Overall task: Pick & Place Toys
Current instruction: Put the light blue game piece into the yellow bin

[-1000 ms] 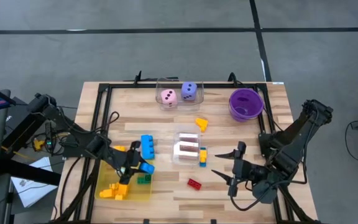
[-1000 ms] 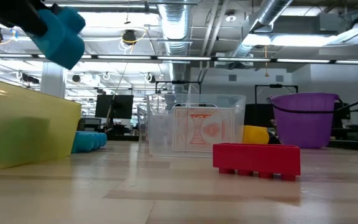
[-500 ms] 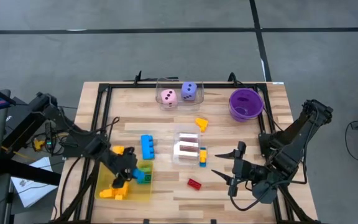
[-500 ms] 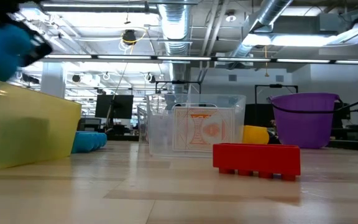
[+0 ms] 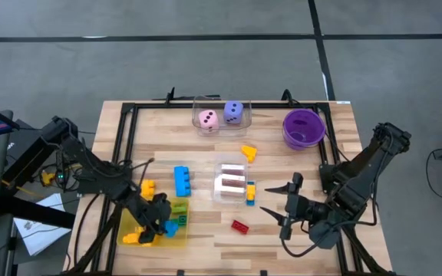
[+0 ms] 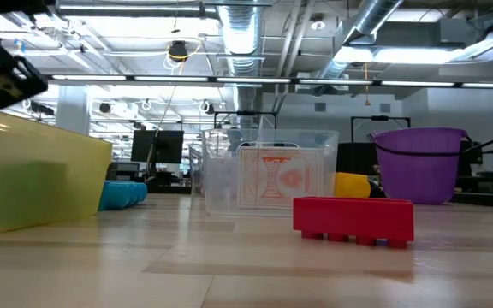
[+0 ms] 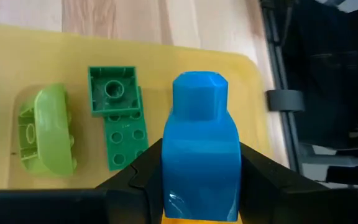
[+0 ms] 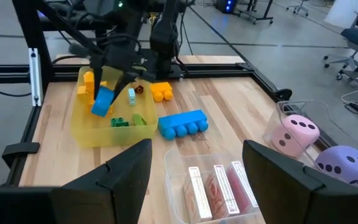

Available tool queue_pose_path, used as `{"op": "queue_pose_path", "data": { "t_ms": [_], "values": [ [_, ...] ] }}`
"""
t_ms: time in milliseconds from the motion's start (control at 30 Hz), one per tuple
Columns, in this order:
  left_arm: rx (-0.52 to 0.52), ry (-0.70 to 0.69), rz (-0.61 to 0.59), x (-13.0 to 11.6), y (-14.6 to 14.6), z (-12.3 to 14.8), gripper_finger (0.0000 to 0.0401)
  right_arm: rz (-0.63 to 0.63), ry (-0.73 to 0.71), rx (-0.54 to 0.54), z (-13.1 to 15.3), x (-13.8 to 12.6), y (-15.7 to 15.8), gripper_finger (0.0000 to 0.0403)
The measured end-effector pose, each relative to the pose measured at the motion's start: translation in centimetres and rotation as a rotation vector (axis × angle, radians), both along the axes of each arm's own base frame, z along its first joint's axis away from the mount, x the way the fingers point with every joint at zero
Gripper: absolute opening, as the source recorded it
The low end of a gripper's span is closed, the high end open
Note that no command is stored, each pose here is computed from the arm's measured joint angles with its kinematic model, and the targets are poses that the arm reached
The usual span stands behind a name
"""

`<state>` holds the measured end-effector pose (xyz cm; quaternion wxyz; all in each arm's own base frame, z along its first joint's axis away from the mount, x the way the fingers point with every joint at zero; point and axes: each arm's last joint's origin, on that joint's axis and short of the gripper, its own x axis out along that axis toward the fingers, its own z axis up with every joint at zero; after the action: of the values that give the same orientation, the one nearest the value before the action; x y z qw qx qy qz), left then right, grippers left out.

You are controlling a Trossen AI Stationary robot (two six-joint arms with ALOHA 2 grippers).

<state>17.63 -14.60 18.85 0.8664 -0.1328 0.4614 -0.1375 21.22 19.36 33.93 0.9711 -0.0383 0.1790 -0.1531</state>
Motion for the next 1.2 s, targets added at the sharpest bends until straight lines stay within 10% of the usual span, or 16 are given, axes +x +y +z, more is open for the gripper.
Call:
{"op": "queue_pose_path", "data": {
  "t_ms": [1200],
  "values": [
    [0.126, 0.136, 0.005, 2.0, -1.0, -2.5, 0.0141, 0.015, 0.017, 0.008, -0.1, 0.1, 0.0, 0.0244]
  ]
}}
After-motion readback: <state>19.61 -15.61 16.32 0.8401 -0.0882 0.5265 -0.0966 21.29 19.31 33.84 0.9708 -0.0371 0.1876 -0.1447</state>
